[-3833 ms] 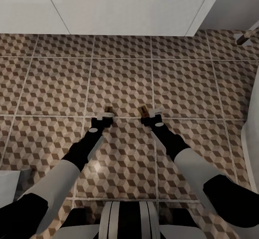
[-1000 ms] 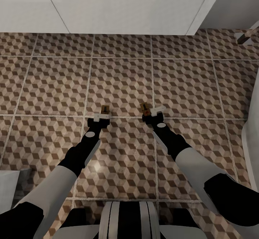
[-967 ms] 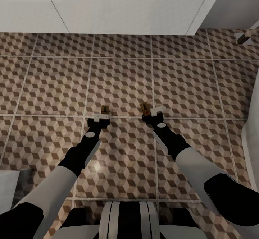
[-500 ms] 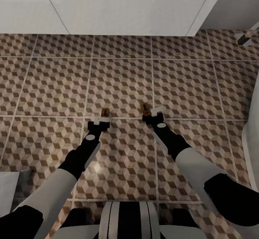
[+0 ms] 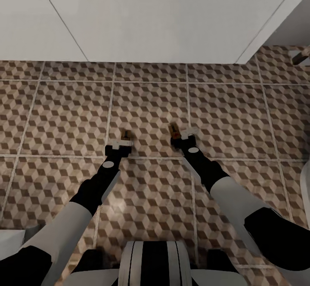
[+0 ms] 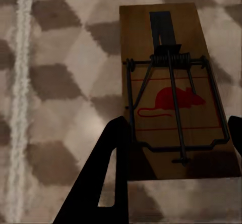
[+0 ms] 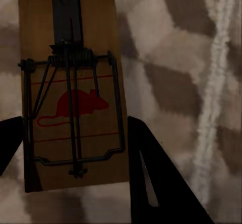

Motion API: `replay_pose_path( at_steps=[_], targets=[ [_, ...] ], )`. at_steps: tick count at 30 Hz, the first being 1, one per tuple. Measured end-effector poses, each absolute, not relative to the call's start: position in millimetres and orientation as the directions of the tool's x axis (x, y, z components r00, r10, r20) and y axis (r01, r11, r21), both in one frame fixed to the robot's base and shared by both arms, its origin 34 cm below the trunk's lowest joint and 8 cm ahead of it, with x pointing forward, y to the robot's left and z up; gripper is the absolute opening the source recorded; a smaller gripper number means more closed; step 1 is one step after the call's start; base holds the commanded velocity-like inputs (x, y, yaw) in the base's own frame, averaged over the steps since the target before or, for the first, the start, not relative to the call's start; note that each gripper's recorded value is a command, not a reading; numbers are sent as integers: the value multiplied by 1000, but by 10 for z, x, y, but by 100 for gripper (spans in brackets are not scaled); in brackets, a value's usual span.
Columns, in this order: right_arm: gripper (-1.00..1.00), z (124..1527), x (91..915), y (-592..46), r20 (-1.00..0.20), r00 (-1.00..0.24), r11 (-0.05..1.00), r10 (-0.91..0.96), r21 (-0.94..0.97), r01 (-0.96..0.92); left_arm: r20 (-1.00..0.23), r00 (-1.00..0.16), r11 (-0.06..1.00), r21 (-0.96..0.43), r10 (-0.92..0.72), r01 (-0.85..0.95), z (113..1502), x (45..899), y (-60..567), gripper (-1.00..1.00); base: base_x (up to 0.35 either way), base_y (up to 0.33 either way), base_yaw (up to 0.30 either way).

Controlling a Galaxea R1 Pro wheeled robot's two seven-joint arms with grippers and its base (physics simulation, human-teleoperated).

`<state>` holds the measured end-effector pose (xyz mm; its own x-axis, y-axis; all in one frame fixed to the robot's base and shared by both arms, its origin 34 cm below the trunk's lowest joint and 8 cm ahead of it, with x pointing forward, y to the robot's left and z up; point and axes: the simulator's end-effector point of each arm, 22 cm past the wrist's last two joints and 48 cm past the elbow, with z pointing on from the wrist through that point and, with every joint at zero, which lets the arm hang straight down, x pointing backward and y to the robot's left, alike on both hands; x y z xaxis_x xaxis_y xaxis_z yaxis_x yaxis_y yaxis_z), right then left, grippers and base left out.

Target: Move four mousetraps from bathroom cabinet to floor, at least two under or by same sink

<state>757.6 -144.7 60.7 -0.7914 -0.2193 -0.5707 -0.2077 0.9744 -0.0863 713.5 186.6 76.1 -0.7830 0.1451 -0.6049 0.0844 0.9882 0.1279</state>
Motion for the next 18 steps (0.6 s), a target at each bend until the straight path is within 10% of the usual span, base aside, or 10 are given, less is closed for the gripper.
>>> replay_pose_path(
  at_steps=[18],
  targets=[
    [-100,528,7501,-1541,-551,-804,973,-226,-95,-208,-603,-784,988,128,146,85,751,7125,1866,-100,119,47,0]
  ],
)
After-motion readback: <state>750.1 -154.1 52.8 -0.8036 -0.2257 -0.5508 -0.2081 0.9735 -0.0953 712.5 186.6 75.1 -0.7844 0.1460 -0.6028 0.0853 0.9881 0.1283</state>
